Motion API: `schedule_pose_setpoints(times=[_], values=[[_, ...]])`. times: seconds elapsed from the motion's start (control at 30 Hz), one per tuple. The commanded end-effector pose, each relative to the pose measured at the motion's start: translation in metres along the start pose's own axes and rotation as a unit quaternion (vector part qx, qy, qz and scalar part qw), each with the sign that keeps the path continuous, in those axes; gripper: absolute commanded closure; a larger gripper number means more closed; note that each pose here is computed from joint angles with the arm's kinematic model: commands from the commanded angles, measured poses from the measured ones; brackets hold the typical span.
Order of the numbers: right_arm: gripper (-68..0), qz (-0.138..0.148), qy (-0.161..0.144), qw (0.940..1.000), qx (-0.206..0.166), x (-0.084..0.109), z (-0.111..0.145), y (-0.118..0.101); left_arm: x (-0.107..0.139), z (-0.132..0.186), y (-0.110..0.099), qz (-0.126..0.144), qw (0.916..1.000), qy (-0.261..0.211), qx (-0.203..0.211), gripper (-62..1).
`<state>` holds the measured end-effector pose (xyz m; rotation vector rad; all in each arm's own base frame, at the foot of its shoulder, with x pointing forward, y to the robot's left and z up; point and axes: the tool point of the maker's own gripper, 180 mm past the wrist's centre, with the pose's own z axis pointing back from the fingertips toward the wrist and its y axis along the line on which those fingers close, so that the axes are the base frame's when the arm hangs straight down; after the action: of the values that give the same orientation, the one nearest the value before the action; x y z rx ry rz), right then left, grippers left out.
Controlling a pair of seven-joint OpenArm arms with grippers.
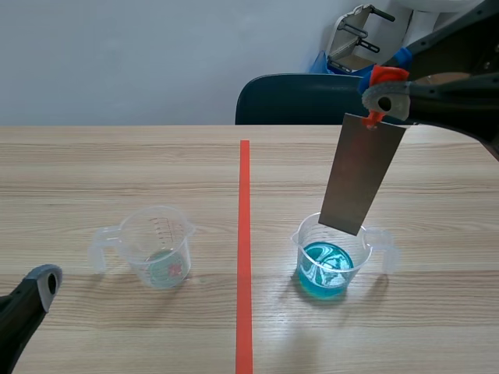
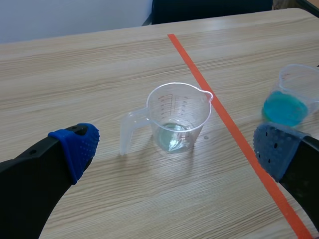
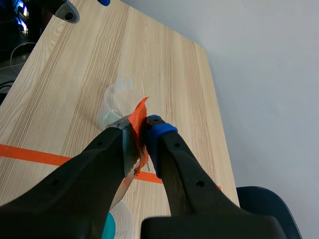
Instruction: Do the redox reaction experiment
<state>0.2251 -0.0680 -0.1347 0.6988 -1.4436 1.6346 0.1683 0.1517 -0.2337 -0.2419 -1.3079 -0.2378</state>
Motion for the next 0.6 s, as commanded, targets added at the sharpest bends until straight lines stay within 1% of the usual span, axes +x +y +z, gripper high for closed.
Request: schedule_pose_setpoints(times=[0.0, 0.57], values=[[-0.7, 0.007, -0.016, 0.9998, 0.0, 0.0111, 0.0002, -0.0039, 0.0051, -0.0003, -0.0026, 0.002, 0.9999, -0.01, -0.004, -62.3], [-0.7, 0.007, -0.016, 0.9998, 0.0, 0.0111, 0.0002, -0.0039, 0.0035, -0.0002, -0.0022, 0.002, 1.0, -0.006, -0.003, -62.3]])
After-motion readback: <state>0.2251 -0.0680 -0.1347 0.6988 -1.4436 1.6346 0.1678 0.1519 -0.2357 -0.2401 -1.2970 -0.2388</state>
